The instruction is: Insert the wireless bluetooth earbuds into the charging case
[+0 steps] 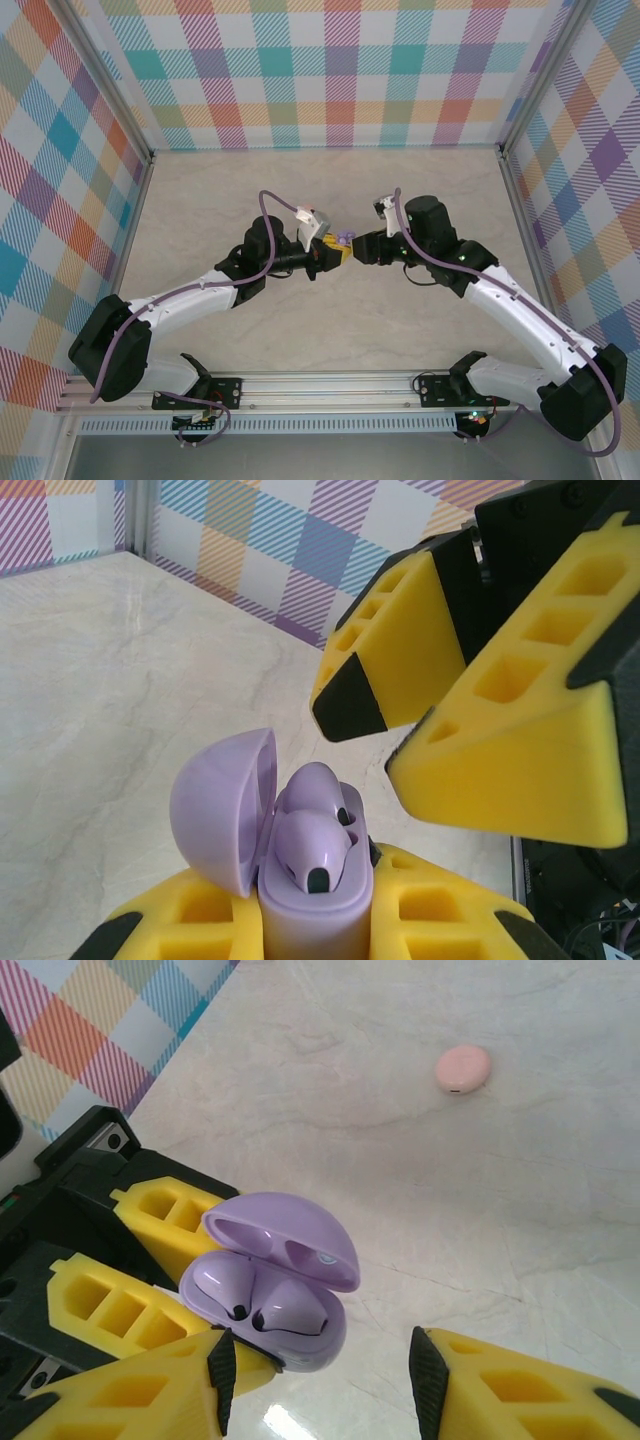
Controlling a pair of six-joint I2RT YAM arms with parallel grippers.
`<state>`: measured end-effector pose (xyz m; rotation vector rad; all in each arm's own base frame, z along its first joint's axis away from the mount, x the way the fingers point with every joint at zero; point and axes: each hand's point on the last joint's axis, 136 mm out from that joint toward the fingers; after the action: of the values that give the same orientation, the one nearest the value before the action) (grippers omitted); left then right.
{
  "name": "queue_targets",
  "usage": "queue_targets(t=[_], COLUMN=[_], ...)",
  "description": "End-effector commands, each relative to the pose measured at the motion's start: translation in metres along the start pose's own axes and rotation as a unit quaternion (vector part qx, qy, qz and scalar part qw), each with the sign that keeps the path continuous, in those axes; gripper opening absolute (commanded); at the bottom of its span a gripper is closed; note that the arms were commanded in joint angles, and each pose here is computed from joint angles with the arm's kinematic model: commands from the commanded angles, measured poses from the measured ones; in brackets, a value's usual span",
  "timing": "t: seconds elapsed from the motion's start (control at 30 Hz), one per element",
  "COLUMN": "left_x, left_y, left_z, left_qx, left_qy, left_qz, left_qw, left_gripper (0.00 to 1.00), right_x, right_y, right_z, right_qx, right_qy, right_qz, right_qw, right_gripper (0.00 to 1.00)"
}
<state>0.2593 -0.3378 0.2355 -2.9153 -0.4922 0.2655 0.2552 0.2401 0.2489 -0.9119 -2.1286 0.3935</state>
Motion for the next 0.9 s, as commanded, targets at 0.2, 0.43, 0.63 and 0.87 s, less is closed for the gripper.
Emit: queue_targets(t=[0.2, 0.43, 0.63, 0.87], left_x=[-0.014, -0.030, -0.045, -0.054], left_y=[-0.009, -0.012, -0.014, -0.015], left_z=[-0.027, -0.033, -0.044, -0.049], left_qx=[-0.027, -0.037, -0.058, -0.067], left_qy=[0.037, 0.051, 0.062, 0.071], left_qz=[0.008, 0.051, 0.096, 0.122], left_qw=[0.999, 0.997, 0.992, 0.988], left_gripper=[0.00, 0.00, 0.00, 0.00], right_x=[-0.021, -0.036, -0.022, -0.015], right_y=[-0.020, -0.013, -0.006, -0.004], right_z=[-0.012, -0.013, -0.009, -0.011], right_qx=[-0.037, -0.013, 0.016, 0.019], right_qy=[-0.005, 0.008, 0.000, -0.006], right_qz=[0.072, 0.061, -0.018, -0.057], right_qw=[0.997, 0.998, 1.000, 0.998], right_gripper=[0.51, 0.43, 0.32, 0.28])
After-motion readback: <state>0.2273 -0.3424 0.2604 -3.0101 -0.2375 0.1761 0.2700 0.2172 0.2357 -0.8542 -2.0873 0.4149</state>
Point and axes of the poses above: each hand's point on the last joint's axis, 136 mm out from that joint toward the fingers, its own y axis out along the fingers, its own x axis along the line the jaws close on, z = x × y, and after that the axes turned 9 degrees about y, right-handed
